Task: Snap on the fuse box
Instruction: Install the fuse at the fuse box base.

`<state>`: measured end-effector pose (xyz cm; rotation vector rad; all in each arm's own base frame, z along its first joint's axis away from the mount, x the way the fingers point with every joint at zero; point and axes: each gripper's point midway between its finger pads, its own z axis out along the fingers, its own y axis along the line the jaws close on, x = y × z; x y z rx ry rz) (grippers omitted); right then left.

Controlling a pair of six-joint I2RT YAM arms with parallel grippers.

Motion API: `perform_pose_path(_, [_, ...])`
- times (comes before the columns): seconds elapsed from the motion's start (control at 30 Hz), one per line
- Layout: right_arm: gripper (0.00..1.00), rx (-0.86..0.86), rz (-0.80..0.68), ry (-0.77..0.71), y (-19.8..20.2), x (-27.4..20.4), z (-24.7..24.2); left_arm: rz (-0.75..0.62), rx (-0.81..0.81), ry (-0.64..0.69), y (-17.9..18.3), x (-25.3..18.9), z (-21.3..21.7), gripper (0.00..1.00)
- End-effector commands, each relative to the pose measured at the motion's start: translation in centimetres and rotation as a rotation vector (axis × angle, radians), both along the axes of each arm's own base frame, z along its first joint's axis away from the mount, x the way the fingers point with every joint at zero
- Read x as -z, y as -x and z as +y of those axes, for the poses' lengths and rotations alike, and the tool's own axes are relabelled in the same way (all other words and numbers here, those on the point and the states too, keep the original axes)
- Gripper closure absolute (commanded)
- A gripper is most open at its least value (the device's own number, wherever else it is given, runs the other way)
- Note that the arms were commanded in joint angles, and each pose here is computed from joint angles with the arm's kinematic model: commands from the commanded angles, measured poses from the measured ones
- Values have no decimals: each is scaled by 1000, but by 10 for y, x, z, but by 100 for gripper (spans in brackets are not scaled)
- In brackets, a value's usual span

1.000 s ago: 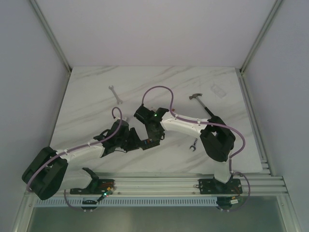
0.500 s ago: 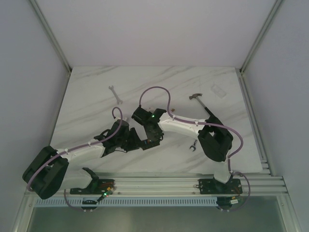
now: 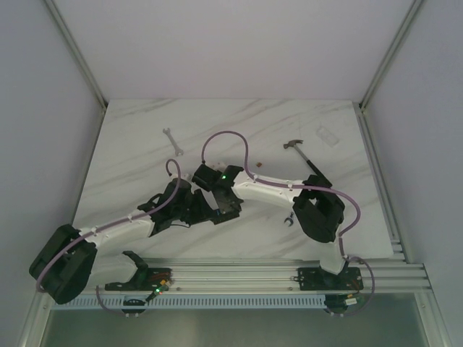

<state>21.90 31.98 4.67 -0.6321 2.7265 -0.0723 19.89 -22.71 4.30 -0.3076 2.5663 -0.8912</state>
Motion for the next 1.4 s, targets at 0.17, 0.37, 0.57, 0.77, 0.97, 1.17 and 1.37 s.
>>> perform_pose_path(0.17, [76, 20, -111, -143, -9, -60, 2, -68, -37, 3, -4, -18, 9, 46])
perform_pose_path(0.37, [56, 69, -240, -168, -47, -81, -39, -107, -71, -21, -9, -25, 17, 43])
perform_pose_path(0.57, [48, 141, -303, -177, -97, -70, -87, -146, -95, -52, -22, -32, 21, 36])
perform_pose_path(0.77, [45, 166, -352, -198, -146, -55, -107, -144, -120, -75, -33, -31, 22, 29])
perform_pose_path(0.97, [40, 140, -342, -246, -178, -36, -109, -108, -117, -80, -35, -26, 18, 18])
perform_pose_path(1.17, [34, 86, -348, -299, -196, -25, -106, -66, -138, -120, -38, -18, 20, 7])
perform_pose_path(1.37, [25, 13, -350, -320, -207, -19, -102, -37, -159, -144, -45, -14, 18, 2])
